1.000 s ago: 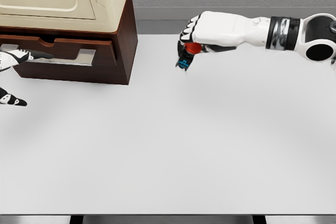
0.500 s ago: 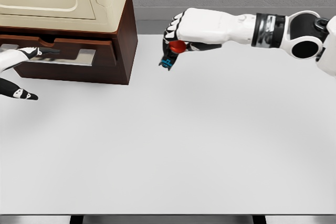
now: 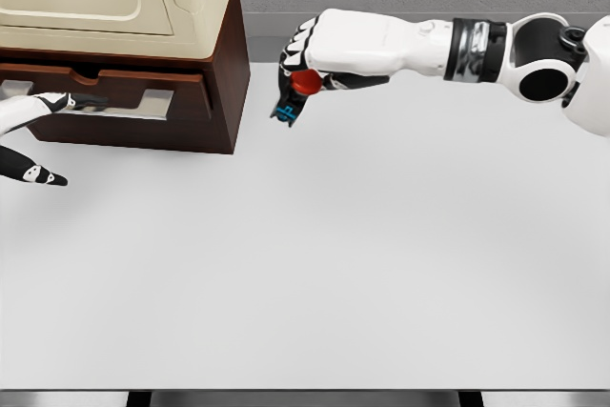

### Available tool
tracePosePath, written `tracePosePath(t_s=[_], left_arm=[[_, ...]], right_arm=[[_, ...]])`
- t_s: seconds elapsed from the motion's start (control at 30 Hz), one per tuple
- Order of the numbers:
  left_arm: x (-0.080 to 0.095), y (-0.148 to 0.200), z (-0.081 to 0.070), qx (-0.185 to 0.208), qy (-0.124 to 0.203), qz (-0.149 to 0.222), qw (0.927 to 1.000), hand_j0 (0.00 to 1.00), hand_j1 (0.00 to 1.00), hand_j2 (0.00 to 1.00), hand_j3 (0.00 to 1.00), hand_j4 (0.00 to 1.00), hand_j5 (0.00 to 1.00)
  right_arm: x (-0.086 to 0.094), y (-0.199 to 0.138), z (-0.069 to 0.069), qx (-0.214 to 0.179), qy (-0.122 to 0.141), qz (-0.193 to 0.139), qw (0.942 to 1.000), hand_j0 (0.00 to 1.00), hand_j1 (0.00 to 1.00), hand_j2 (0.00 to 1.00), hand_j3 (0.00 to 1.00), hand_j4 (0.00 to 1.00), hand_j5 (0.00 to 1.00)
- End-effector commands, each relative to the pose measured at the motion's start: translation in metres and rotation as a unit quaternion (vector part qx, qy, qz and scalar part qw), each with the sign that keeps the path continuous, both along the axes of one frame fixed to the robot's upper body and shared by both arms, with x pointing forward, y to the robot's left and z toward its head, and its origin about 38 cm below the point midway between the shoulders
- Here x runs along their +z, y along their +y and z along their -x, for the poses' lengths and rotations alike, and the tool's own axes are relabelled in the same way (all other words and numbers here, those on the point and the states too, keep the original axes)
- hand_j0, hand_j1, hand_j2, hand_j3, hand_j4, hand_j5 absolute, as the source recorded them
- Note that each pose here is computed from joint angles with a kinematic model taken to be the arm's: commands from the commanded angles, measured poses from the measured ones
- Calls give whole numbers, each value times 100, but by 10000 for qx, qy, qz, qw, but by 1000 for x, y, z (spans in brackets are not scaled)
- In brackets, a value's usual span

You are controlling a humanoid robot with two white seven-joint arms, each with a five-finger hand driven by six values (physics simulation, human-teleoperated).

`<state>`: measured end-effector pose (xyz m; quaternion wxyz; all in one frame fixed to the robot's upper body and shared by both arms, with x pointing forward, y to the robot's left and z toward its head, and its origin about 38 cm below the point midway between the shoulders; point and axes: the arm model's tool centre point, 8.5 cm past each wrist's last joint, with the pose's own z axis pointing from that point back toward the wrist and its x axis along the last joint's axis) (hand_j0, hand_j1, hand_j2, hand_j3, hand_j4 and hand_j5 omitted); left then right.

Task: Open the cabinet drawer with left arm, and place a switch into the drawer with right arm

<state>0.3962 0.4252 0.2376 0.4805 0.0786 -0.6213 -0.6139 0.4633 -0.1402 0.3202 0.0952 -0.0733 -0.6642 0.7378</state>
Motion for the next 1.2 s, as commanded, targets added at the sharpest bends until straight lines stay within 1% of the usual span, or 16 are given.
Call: tracePosePath(t_s=[0.0,0.1,0.23,0.47,0.5,0.57,0.6,0.7,0.8,0.87,0.97,1.03,1.17], left_arm=[[-1,-2,1,-72,55,-47,9999,100,100,100,100,100,100],[-1,-2,3,-128,112,-106,9998,100,100,100,100,100,100],[-1,-4,5,-205,155,-140,9996,100,100,100,100,100,100],[6,-8,13,-331,170,-195,9991,100,100,100,100,100,100],[7,-6,14,-320,176,-217,9991,100,100,100,100,100,100],[11,-7,18,-367,160,-261,9989,100,100,100,100,100,100],[11,-8,19,-384,172,-256,9988,100,100,100,100,100,100],[11,-7,20,-384,183,-289,9987,100,100,100,100,100,100],[12,-8,23,-425,195,-311,9984,100,100,100,100,100,100],[10,-10,26,-464,234,-300,9982,100,100,100,100,100,100],[12,-13,30,-526,230,-317,9978,100,100,100,100,100,100],[10,-14,34,-558,280,-302,9976,100,100,100,100,100,100],[13,-16,38,-611,278,-320,9972,100,100,100,100,100,100]], right_arm=[[1,4,1,38,21,-52,10000,49,49,49,49,49,49],[2,7,2,81,49,-89,9999,49,49,49,49,49,49],[5,9,2,91,15,-103,9999,49,49,49,49,49,49],[6,19,5,227,17,-120,9997,49,49,49,49,49,49],[9,22,7,268,-8,-130,9996,49,49,49,49,49,49],[9,24,10,329,-15,-131,9994,49,49,49,49,49,49],[11,25,11,344,-23,-144,9993,49,49,49,49,49,49],[25,31,18,490,-43,-346,9982,49,49,49,49,49,49],[30,37,19,557,-87,-394,9976,49,49,49,49,49,49],[33,42,20,607,-84,-448,9971,49,49,49,49,49,49],[35,47,21,660,-86,-475,9967,49,49,49,49,49,49],[36,48,21,668,-76,-493,9965,49,49,49,49,49,49],[44,49,21,682,-143,-597,9958,49,49,49,49,49,49]])
